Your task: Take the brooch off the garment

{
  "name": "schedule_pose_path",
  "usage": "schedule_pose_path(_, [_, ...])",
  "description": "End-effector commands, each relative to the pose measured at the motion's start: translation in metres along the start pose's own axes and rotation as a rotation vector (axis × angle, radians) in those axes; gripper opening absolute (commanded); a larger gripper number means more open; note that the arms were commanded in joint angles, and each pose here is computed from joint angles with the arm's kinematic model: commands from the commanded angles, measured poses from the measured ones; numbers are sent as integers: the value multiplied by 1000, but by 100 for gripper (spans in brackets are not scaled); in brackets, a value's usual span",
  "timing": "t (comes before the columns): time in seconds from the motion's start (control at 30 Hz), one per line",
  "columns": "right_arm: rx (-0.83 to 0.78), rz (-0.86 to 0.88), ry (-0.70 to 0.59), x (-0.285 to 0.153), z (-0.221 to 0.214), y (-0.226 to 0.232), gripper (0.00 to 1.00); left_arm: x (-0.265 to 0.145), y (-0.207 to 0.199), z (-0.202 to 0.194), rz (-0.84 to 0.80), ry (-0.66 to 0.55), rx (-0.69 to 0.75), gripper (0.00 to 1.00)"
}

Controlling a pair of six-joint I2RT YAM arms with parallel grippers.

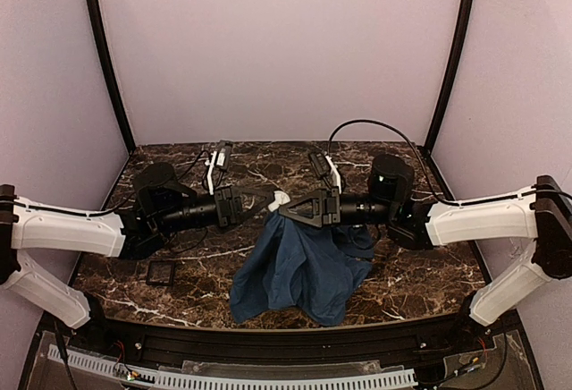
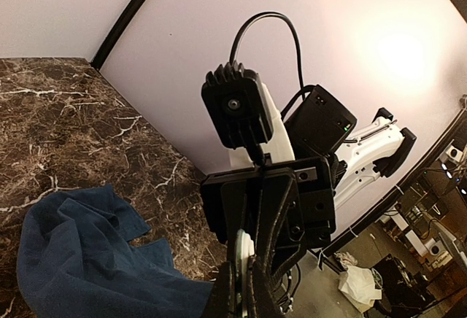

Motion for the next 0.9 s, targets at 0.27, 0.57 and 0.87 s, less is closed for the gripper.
schedule_pose_path(0.27, [378, -244, -63, -10, -6, -82, 0, 3, -32, 2, -187, 34, 47, 1])
schedule_pose_path(0.57, [483, -305, -41, -11, -13, -112, 0, 7, -36, -5, -220, 109, 66, 1])
schedule_pose_path(0.87, [521, -250, 20, 2, -16, -127, 2, 14, -42, -13, -271, 185, 65, 1])
Point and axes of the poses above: each gripper's point midway between its finger pads, its own x axis out along the fingers, its own y axis along the line the jaws close on, z = x × y, the point moved 5 cm from there along -x, back along the fingers, and after that the axes turned 8 degrees about x, right-handed, at the moved point
